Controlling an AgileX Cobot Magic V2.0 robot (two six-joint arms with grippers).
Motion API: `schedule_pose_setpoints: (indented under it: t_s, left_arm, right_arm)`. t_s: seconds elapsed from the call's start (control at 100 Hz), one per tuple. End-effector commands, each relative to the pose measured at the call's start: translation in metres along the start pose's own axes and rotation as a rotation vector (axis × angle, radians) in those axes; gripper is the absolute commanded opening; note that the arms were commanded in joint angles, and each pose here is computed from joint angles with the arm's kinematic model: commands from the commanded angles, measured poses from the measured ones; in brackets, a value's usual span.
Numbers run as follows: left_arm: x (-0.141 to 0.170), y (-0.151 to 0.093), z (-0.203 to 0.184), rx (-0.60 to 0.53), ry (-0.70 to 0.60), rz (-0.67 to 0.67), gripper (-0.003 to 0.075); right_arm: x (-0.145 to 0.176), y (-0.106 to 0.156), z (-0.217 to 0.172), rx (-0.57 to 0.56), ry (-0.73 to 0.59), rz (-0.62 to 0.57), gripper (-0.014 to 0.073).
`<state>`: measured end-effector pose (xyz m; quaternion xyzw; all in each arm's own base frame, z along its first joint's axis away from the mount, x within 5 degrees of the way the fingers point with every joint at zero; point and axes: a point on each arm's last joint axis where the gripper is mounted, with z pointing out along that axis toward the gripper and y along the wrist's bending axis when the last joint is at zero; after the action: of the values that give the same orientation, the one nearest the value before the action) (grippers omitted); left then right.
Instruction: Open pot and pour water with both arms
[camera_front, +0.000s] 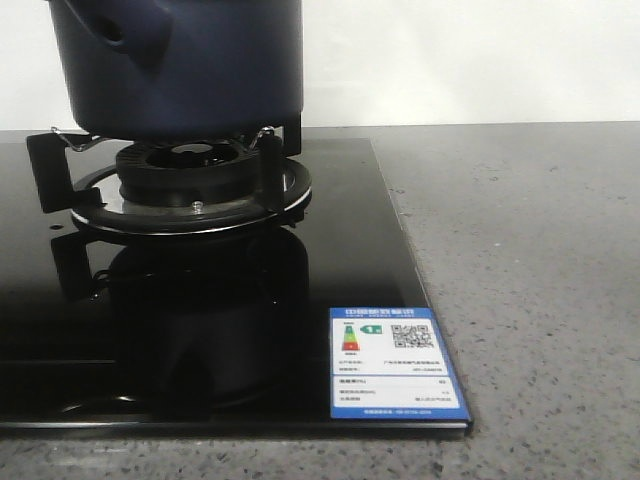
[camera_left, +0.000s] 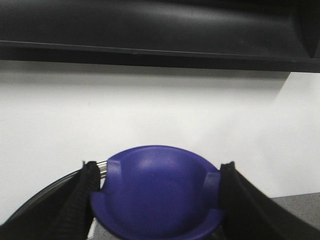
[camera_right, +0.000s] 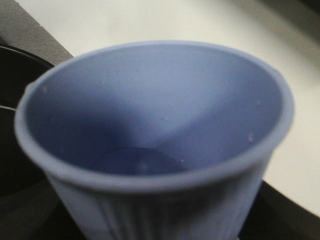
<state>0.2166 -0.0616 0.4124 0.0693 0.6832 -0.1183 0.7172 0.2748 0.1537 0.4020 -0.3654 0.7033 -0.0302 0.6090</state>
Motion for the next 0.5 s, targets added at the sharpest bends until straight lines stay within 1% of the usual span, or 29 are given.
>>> schedule_pose_setpoints:
  t_s: [0.0,0.1,0.27,0.49]
  left_arm:
    - [-0.028,0.003,-0.009,-0.035,-0.162,0.002,0.0368]
    - [-0.028,0.003,-0.009,-0.035,-0.162,0.002,0.0368]
    - [-0.028,0.003,-0.009,-0.035,-0.162,0.002,0.0368]
    - [-0.028,0.003,-0.009,-0.035,-0.162,0.002,0.0368]
  right_arm:
    - [-0.026,-0.007,-0.009,0.039,-0.097,-0.083,0.0293]
    - [-0.030,0.002,0.004,0.033,-0.057,-0.182,0.0293]
    - [-0.033,0.015,0.028,0.061,0.025,-0.415,0.0293]
    - [-0.030,0.030,0.049,0.105,0.053,-0.703,0.0293]
